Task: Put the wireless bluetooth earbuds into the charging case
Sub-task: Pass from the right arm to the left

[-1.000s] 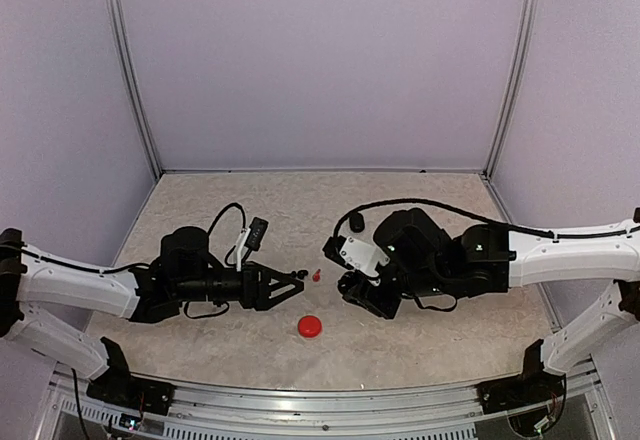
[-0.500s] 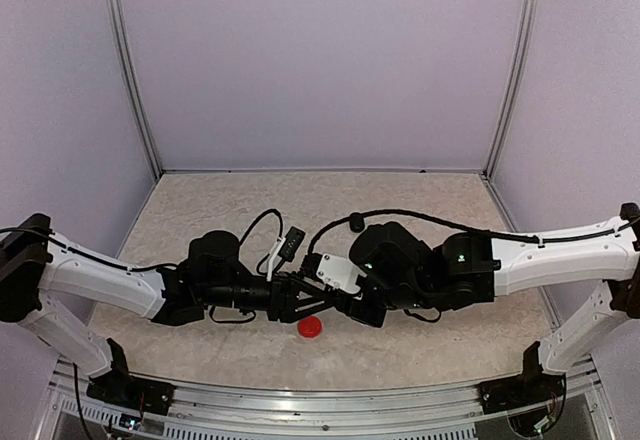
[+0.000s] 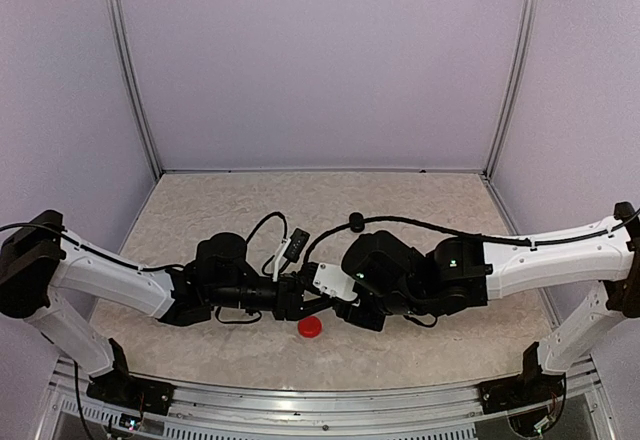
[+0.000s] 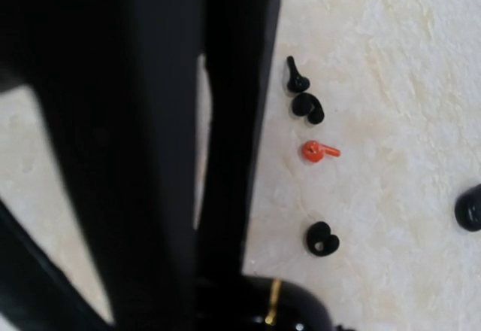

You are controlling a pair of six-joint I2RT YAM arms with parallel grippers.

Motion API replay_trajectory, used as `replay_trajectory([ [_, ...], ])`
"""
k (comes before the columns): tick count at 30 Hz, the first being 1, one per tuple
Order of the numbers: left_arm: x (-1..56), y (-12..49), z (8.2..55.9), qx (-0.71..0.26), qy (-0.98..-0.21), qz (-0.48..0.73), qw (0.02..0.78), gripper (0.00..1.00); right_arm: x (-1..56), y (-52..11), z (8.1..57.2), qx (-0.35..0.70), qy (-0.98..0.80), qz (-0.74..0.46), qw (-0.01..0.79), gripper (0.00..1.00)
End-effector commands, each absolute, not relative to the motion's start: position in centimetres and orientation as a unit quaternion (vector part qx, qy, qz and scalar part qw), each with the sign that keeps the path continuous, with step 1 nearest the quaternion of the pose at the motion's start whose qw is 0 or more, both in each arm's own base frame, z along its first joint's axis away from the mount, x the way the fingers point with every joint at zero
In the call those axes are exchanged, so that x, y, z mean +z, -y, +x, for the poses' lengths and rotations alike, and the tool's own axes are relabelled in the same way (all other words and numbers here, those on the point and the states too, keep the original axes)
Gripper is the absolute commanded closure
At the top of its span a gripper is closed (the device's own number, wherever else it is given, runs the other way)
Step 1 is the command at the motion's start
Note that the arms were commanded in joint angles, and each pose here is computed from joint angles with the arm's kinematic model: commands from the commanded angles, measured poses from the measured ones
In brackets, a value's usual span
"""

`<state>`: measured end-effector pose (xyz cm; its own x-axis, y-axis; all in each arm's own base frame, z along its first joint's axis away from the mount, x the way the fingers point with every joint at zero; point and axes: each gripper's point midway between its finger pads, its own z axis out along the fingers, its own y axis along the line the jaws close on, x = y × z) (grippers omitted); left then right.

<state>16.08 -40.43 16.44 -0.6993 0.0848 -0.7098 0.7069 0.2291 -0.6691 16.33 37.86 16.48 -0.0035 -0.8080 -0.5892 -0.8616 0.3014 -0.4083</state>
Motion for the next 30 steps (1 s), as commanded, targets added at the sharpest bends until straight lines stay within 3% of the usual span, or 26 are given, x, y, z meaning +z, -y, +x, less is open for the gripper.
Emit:
replay_trajectory([
  [1,17.6,41.2,16.1,-0.575,-0.717,0.269,0.288,0.6,19.7,-40.1,15.9,0.072,-0.69,-0.576,0.433,0.59],
  [17,17.3,40.8,16.7,-0.553,-0.73,0.259,0.306,0.59,19.8,-39.3,16.5,0.049,-0.692,-0.567,0.445,0.59],
  [25,16.5,41.0,16.7,-0.547,-0.739,0.257,0.298,0.76,20.2,-39.1,17.5,0.023,-0.696,-0.555,0.454,0.54],
  [30,17.4,40.7,16.6,-0.555,-0.727,0.261,0.311,0.91,19.8,-39.3,17.0,0.042,-0.699,-0.556,0.448,0.37],
])
